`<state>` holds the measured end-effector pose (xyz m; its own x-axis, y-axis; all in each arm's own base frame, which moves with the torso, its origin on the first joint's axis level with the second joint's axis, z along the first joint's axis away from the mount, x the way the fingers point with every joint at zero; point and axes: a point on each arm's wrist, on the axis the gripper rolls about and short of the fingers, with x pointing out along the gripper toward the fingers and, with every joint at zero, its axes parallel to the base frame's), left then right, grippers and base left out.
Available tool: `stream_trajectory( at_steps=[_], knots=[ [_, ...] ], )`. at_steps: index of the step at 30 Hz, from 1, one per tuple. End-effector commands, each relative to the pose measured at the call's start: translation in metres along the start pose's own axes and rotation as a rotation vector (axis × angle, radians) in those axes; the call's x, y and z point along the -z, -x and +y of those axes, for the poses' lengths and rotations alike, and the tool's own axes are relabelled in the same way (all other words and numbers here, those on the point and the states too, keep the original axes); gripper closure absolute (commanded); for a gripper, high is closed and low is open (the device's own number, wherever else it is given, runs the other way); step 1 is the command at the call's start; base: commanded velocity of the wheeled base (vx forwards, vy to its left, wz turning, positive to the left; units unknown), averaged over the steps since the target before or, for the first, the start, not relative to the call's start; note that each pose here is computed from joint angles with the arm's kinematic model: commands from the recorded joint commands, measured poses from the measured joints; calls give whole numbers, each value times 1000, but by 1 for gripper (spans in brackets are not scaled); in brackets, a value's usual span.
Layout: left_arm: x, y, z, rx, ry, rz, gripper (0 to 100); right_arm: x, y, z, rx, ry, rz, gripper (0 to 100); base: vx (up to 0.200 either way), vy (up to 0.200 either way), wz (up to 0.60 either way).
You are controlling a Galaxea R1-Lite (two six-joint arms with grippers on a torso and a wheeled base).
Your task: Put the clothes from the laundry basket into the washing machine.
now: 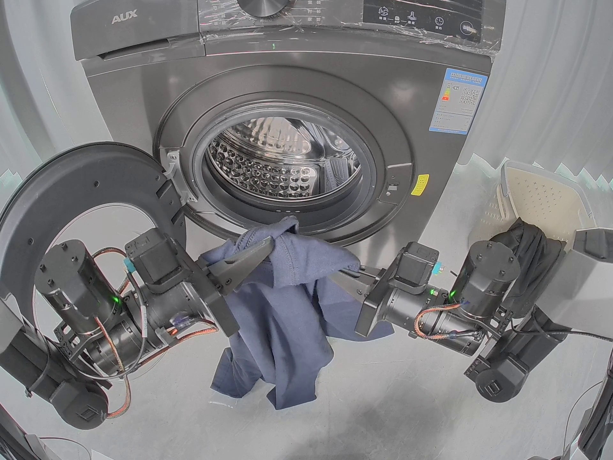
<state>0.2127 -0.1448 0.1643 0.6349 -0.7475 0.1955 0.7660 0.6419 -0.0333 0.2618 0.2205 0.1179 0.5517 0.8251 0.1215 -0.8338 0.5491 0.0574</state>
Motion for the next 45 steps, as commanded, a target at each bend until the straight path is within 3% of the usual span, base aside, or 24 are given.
stream_trajectory(
  at_steps=[1, 6, 9, 10, 12, 18, 21, 30, 34, 40, 45],
  knots=[
    [4, -2, 1, -3, 5, 14, 100, -15, 6, 16, 7, 5, -33, 100, 0, 0, 0],
    [3, -2, 1, 0, 5, 10, 100, -23, 9, 21, 5, 4, -53, 100, 0, 0, 0],
    [6, -1, 0, 0, 26, 23, 100, -28, 14, 23, 6, 3, -62, 100, 0, 0, 0],
    [9, 1, -2, 6, 60, 40, 0, -32, 20, 24, 8, 4, -65, 100, 0, 0, 0],
    [16, 3, -5, 8, 104, 71, 0, -39, 29, 23, 18, 8, -76, 100, 0, 0, 0],
    [43, 9, -25, 70, 187, 197, 0, -66, 52, 17, 75, 32, -144, 100, 0, 0, 0],
    [49, 10, -28, 78, 191, 225, 0, -71, 56, 16, 80, 37, -157, 100, 0, 0, 0],
    [53, 11, -19, 38, 192, 238, 0, -78, 61, 17, 47, 50, -179, 100, 0, 0, 0],
    [59, 9, -8, -2, 188, 250, 0, -81, 65, 19, 30, 54, -187, 100, 0, 0, 0],
    [63, -4, 14, -64, 177, 226, 0, -86, 78, 30, -73, 62, -182, 100, 0, 0, 0],
    [78, -20, 30, -133, 170, 230, 0, -84, 79, 33, -91, 57, -172, 100, 0, 0, 0]
  ],
)
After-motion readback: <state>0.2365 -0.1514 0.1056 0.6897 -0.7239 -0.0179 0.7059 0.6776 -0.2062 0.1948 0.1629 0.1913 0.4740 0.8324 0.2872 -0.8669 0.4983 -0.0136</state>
